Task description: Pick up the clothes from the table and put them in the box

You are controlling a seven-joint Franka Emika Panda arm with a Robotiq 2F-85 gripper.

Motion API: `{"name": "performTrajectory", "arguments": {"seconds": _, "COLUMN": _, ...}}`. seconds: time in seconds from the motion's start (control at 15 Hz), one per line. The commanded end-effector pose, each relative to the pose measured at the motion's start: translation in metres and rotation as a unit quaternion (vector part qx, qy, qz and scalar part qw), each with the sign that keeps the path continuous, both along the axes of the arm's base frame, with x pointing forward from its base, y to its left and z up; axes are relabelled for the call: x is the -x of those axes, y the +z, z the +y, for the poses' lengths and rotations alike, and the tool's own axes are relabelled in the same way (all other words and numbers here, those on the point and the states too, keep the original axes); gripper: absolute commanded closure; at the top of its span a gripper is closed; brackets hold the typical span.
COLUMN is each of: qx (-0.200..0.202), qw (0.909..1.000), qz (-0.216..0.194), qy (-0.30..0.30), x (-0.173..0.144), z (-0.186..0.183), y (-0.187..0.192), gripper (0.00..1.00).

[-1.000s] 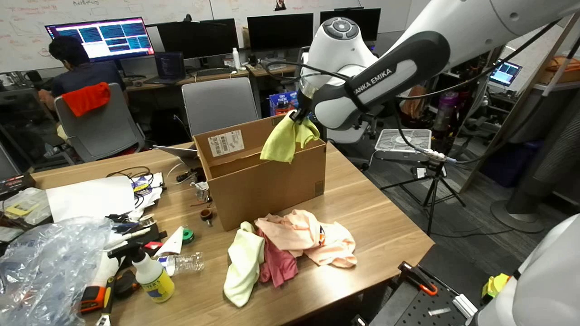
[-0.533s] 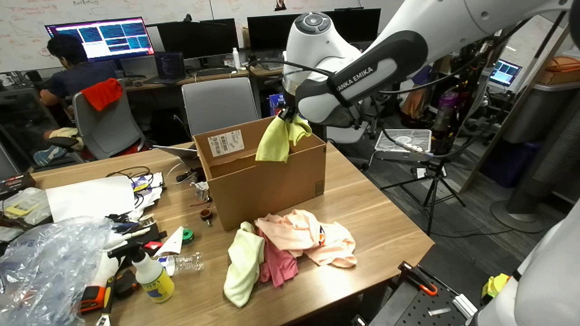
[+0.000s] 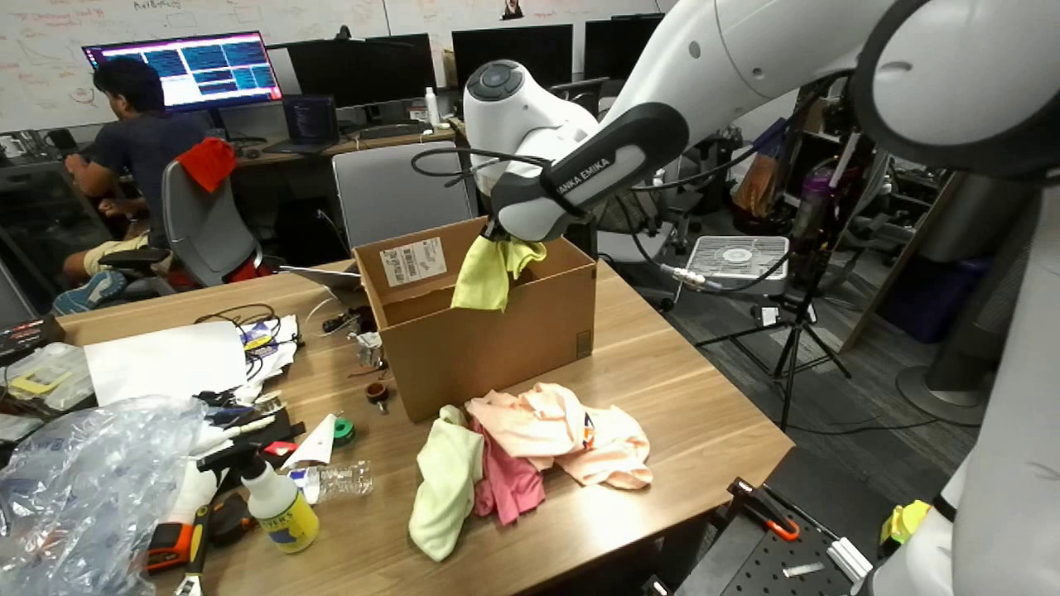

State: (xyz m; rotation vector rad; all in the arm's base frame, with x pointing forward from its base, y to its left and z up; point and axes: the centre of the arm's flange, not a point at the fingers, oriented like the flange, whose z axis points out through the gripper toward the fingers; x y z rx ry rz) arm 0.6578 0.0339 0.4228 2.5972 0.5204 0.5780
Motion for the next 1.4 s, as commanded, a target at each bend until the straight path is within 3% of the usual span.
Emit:
{"name": "performTrajectory", "arguments": {"seconds": 0.0, "qx": 0.026, "qw": 0.9993, "qz": 0.003, "qy": -0.027, "x": -0.043, "z": 0.004, "y": -0.012, "gripper": 0.95}}
{"name": "performTrajectory", "arguments": {"seconds": 0.4, "qx": 0.036, "qw": 0.9941, "qz": 0.044, "qy": -0.092, "x": -0.067, "z": -0.025, "y": -0.045, "gripper": 0.95}}
{"name": "performTrajectory", "arguments": {"seconds": 0.47, "qx": 0.038, "qw": 0.9935, "qz": 0.049, "qy": -0.096, "x": -0.068, "z": -0.029, "y": -0.048, "gripper": 0.7}}
{"name": "performTrajectory", "arguments": {"seconds": 0.8, "qx": 0.033, "qw": 0.9927, "qz": 0.063, "qy": -0.098, "x": -0.061, "z": -0.031, "y": -0.049, "gripper": 0.35}}
{"name": "performTrajectory", "arguments": {"seconds": 1.07, "qx": 0.015, "qw": 0.9926, "qz": 0.067, "qy": -0.1, "x": -0.036, "z": -0.033, "y": -0.045, "gripper": 0.04}}
{"name": "performTrajectory", "arguments": {"seconds": 1.33, "qx": 0.01, "qw": 0.9909, "qz": 0.073, "qy": -0.112, "x": 0.003, "z": -0.041, "y": -0.037, "gripper": 0.0}}
